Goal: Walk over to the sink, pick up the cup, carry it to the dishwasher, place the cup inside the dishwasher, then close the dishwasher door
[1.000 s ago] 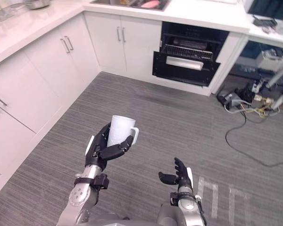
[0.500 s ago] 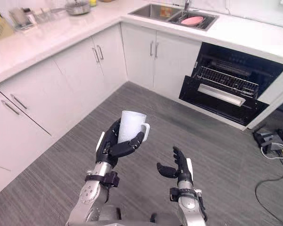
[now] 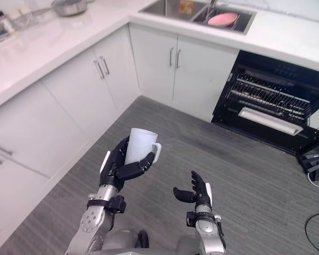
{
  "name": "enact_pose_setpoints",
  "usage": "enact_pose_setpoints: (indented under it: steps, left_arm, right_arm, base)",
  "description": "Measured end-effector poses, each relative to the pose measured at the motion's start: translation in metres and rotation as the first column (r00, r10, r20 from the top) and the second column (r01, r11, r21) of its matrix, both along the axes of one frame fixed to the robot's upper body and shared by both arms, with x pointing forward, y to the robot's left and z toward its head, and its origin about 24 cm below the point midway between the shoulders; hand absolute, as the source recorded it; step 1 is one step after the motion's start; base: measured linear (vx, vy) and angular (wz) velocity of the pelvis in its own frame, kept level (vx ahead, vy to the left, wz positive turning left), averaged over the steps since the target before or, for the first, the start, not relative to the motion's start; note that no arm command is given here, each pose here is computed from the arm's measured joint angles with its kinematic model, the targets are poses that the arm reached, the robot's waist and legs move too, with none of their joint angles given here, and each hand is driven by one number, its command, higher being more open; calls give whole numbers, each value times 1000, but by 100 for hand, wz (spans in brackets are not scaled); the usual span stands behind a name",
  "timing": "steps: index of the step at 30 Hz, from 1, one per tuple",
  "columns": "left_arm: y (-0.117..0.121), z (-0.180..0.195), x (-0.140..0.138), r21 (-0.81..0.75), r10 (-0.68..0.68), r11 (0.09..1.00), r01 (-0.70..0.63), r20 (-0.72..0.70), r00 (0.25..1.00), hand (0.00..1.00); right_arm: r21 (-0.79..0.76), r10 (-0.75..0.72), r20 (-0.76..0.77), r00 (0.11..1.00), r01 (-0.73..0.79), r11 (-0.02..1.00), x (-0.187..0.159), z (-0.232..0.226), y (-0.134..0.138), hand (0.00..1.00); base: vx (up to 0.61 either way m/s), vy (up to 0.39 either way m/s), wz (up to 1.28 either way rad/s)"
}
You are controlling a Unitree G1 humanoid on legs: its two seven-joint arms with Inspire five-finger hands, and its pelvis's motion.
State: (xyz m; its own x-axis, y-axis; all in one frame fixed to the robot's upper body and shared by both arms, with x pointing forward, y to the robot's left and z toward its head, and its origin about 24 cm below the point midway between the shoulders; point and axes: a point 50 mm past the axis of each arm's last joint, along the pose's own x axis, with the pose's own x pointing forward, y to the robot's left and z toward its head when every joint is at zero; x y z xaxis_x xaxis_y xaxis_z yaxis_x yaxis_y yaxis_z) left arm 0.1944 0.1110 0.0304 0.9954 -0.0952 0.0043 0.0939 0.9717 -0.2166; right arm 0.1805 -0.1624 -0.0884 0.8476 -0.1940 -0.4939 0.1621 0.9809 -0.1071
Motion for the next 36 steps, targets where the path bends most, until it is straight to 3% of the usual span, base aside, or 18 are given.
enact_pose_setpoints:
  steps: [6,12,16,23,27,36]
  left_arm:
    - [-5,11,2,-16,-18,1000,19,51,999,30]
    - [-13,-4,3,-47,-6,999,4,-25,1000,30]
    - [-12,4,-3,-93,25,995,-25,3,1000,30]
    - [1,3,-6,-73,85,994,-85,1,996,30]
    - [21,4,-1,-23,167,986,-166,9,986,30]
    - [21,1,-7,26,130,991,-130,4,991,30]
  right_arm:
    - [10,1,50,999,-2,1000,8,9,4,90]
    - [-31,6,25,1000,-5,1000,-2,7,-7,90]
    - [-14,21,154,988,-19,1000,5,32,2,90]
    - [8,18,236,972,-21,1000,23,47,1,90]
    - [68,-9,292,956,-12,998,36,59,6,90]
    - [172,-29,490,871,-64,983,47,104,28,90]
  base:
    - [467,-78,2]
    - [562,-142,10]
    - [381,-37,-37]
    - [358,238,-59]
    - [409,325,-35]
    - [266,143,-52]
